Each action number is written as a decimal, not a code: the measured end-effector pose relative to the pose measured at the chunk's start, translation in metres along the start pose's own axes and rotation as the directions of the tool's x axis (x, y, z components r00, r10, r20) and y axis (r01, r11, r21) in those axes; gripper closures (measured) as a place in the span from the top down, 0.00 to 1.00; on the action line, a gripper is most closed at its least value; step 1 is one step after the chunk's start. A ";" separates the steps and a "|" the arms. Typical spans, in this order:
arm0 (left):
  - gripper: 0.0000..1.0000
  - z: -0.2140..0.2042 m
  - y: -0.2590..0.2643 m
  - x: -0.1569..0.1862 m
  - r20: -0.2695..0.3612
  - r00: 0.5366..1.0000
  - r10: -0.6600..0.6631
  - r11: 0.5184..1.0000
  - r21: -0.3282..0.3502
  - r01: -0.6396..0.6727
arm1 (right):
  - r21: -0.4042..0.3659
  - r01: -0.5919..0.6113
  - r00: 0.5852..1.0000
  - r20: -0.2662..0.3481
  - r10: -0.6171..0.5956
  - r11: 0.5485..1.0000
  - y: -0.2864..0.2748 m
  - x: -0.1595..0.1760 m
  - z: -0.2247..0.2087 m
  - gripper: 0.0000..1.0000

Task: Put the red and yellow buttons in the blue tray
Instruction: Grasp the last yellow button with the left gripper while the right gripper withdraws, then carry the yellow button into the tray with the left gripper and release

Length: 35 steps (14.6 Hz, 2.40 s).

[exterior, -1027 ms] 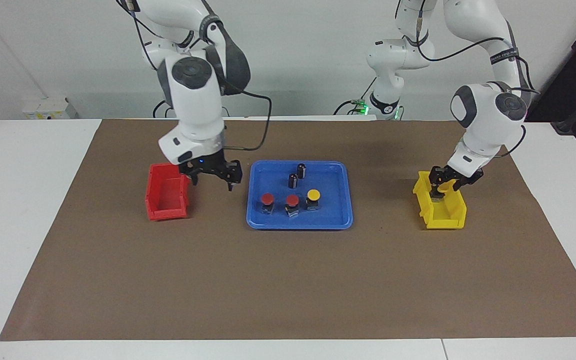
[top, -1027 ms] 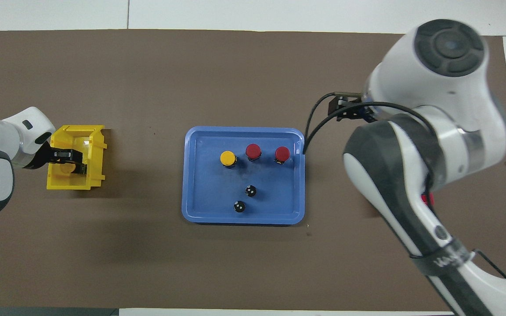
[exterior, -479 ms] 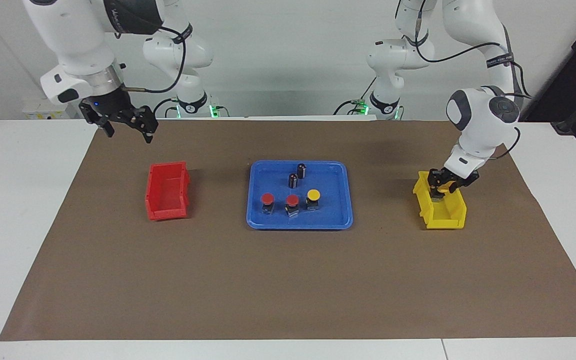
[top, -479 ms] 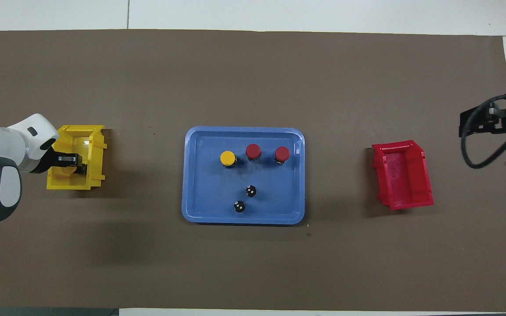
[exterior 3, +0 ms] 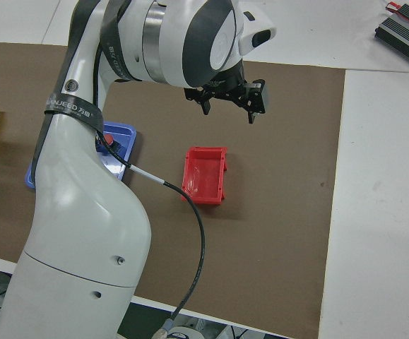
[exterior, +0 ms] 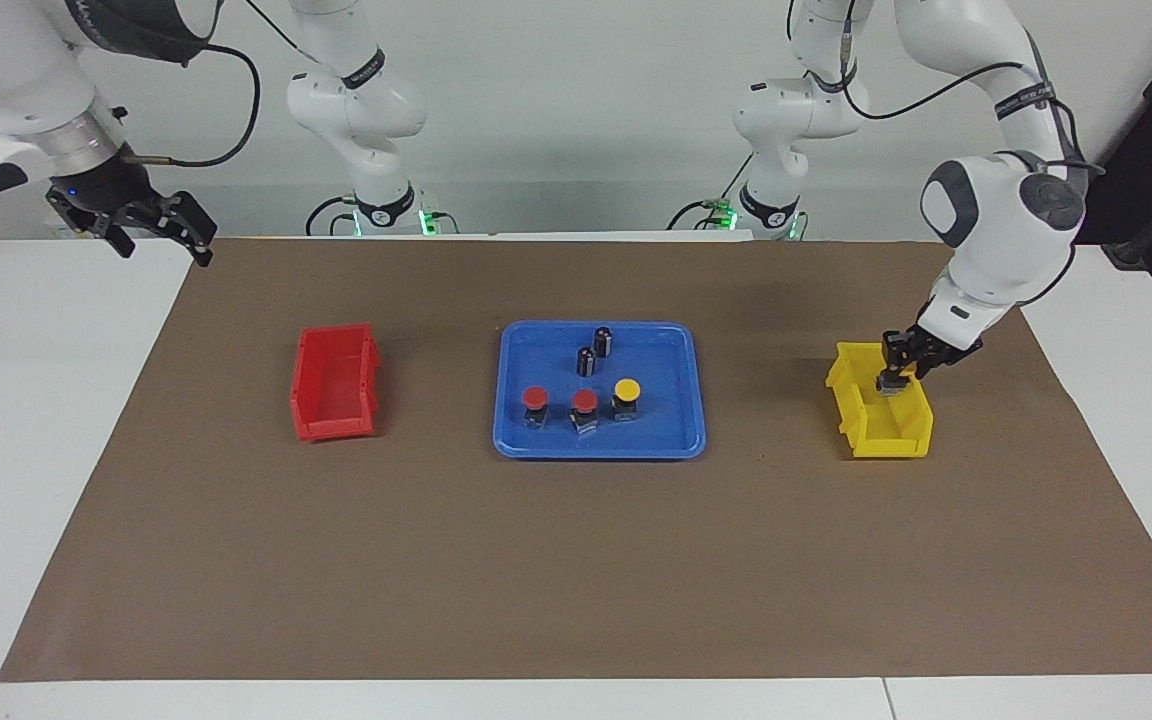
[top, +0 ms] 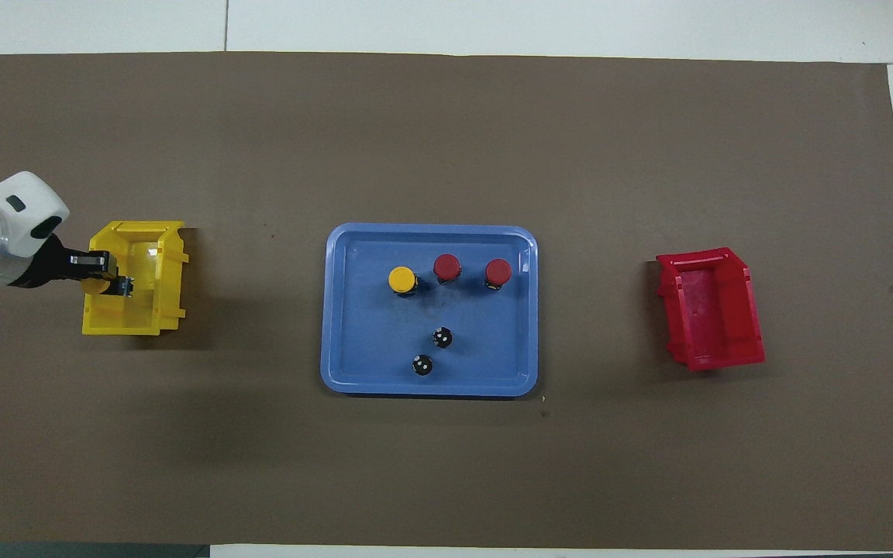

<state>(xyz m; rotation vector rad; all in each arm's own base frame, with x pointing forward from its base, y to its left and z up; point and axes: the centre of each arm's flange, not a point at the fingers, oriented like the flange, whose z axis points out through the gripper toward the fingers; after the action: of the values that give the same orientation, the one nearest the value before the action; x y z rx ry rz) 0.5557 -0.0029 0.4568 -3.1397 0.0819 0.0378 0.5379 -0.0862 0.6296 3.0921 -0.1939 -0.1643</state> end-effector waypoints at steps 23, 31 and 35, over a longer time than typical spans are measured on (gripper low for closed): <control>0.76 0.089 0.332 -0.018 -0.019 0.996 0.082 0.996 -0.045 -0.082 | 0.009 0.030 1.000 0.008 -0.030 1.000 -0.017 -0.002 -0.001 1.00; 1.00 -0.058 0.193 0.001 -0.024 0.999 0.041 0.998 -0.053 -0.042 | 0.008 0.039 0.999 -0.014 -0.038 0.999 -0.022 0.000 -0.003 1.00; 1.00 -0.089 0.096 -0.004 -0.012 0.997 0.077 0.997 -0.025 -0.077 | 0.008 0.039 0.999 -0.015 -0.039 0.999 -0.022 0.000 -0.004 1.00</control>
<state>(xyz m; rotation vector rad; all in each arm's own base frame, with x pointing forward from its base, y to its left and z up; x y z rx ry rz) 0.5489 -0.0986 0.5461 -3.1607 0.2041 0.0222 0.5406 -0.0647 0.6322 3.1055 -0.1348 -0.1420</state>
